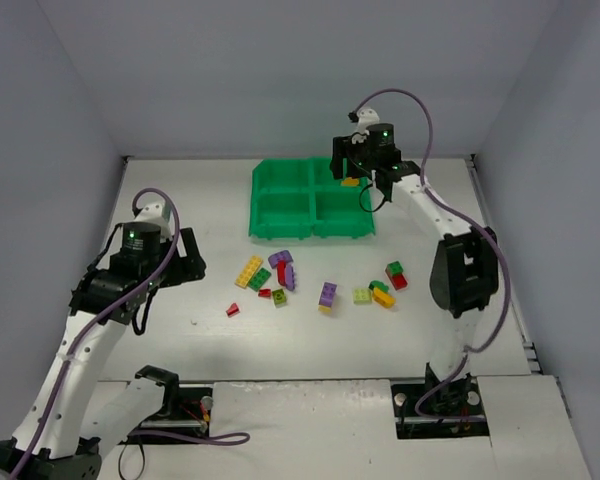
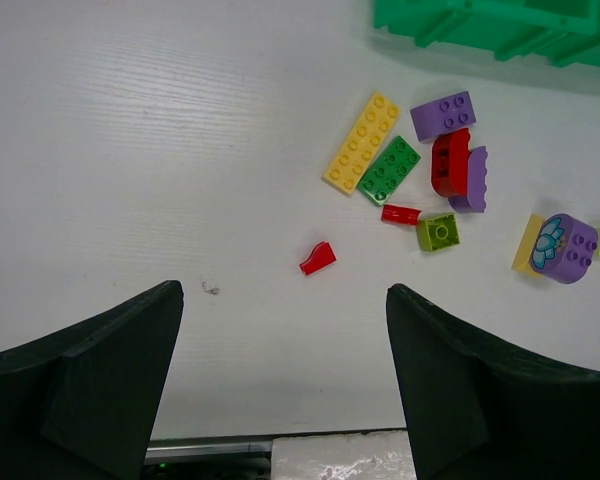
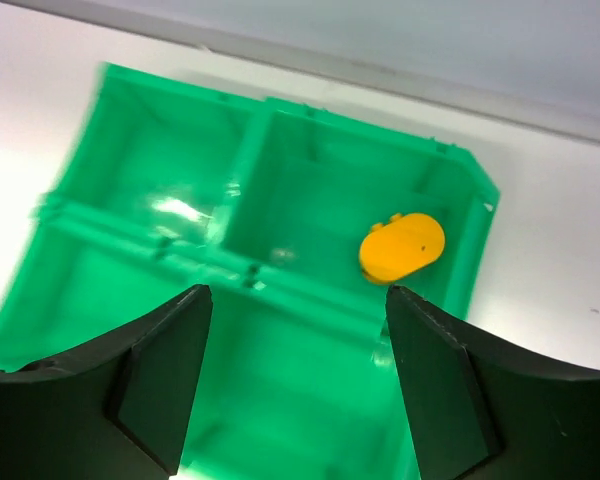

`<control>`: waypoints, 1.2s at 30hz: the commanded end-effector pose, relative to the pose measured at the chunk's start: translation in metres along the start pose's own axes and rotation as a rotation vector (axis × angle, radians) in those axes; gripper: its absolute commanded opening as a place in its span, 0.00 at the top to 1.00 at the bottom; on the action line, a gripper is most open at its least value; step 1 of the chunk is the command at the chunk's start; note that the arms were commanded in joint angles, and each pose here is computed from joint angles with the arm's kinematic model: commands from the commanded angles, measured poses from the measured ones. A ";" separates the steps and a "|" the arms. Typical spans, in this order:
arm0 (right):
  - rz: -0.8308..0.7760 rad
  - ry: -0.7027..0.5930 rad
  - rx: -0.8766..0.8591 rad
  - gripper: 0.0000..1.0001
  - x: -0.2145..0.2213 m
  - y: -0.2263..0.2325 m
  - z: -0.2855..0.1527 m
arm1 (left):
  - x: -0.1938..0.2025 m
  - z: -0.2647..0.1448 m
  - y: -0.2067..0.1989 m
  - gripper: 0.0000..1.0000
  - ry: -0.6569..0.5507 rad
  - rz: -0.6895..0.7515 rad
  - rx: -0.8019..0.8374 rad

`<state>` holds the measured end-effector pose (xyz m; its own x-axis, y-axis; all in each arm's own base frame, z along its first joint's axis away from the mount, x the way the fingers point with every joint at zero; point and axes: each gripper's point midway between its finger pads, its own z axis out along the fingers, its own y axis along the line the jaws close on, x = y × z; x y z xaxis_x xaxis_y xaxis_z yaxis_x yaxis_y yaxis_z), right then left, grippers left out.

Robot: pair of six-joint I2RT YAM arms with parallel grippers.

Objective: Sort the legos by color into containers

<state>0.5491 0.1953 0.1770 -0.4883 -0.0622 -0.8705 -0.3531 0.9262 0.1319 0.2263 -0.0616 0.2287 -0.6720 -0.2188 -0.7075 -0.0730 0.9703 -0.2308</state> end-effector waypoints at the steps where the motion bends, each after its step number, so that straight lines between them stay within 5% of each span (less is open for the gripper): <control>1: -0.077 -0.143 -0.043 0.34 -0.056 0.039 -0.063 | -0.018 0.002 -0.011 0.24 -0.055 0.015 0.045; 9: -0.109 -0.038 -0.166 0.43 -0.007 0.139 -0.106 | -0.019 0.010 -0.013 0.24 -0.038 0.032 0.040; 18: 0.055 0.072 -0.067 0.45 0.054 0.204 -0.099 | -0.010 -0.003 -0.002 0.24 -0.075 0.024 0.028; 25: 0.134 0.059 0.051 0.42 0.064 0.171 -0.113 | -0.002 0.035 -0.023 0.33 -0.017 0.049 0.118; 36: 0.229 0.035 0.150 0.38 0.066 0.086 -0.156 | 0.002 0.149 -0.060 0.34 0.206 0.252 0.084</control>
<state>0.3592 0.2265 0.1722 -0.6421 0.0778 -0.7627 -0.1304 0.9693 0.2086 0.3006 -0.1189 0.1232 -0.8584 0.0059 -0.5129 0.0926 0.9853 -0.1437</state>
